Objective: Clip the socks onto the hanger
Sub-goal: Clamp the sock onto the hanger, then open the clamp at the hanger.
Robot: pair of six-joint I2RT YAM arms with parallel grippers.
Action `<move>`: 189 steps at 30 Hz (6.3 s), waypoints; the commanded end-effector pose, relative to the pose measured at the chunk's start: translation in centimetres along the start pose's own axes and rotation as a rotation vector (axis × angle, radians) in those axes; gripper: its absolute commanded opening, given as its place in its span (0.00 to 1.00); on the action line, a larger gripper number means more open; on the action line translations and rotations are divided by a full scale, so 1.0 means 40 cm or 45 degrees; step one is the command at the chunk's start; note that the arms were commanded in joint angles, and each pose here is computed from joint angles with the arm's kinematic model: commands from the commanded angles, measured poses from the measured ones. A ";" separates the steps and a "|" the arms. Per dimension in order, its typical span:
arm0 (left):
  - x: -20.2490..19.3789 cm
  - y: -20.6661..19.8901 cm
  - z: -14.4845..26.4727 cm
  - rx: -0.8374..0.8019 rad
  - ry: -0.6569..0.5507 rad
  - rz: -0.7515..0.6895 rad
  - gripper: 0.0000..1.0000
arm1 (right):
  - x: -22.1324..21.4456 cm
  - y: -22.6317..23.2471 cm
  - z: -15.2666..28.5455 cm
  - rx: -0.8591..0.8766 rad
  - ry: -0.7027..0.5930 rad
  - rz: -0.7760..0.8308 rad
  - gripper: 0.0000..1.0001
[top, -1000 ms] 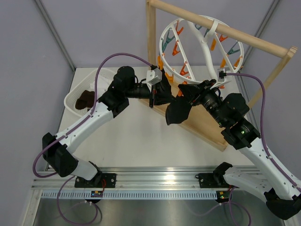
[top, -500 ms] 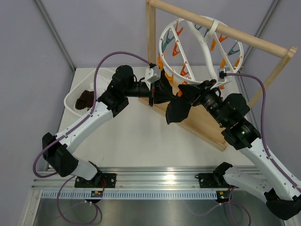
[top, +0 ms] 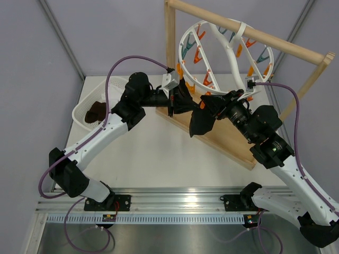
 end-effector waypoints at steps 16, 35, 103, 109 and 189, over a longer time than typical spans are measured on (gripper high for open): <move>0.099 -0.026 0.006 -0.027 -0.119 -0.123 0.00 | -0.020 0.024 0.022 0.071 0.056 0.004 0.21; 0.079 -0.006 0.004 0.009 -0.098 -0.061 0.20 | -0.015 0.023 0.066 0.051 0.107 0.001 0.86; -0.193 0.103 0.700 2.023 -0.091 0.182 0.99 | -0.007 0.174 -0.144 0.151 0.345 0.256 0.79; -0.192 0.102 0.704 2.030 -0.103 0.180 0.99 | -0.046 0.203 -0.074 0.230 0.477 0.298 0.80; -0.176 0.086 0.737 2.089 -0.153 0.131 0.99 | 0.039 -0.141 -0.011 -0.427 0.203 0.777 0.59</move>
Point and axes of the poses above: each gripper's point midway between its finger pads, its own z axis back along the fingers, its own y axis along the line the jaws close on, x = y × z, the point moved 1 cm from there along z, back along the fingers, and after that the axes turned 11 degrees about z, right-handed, at the moved point
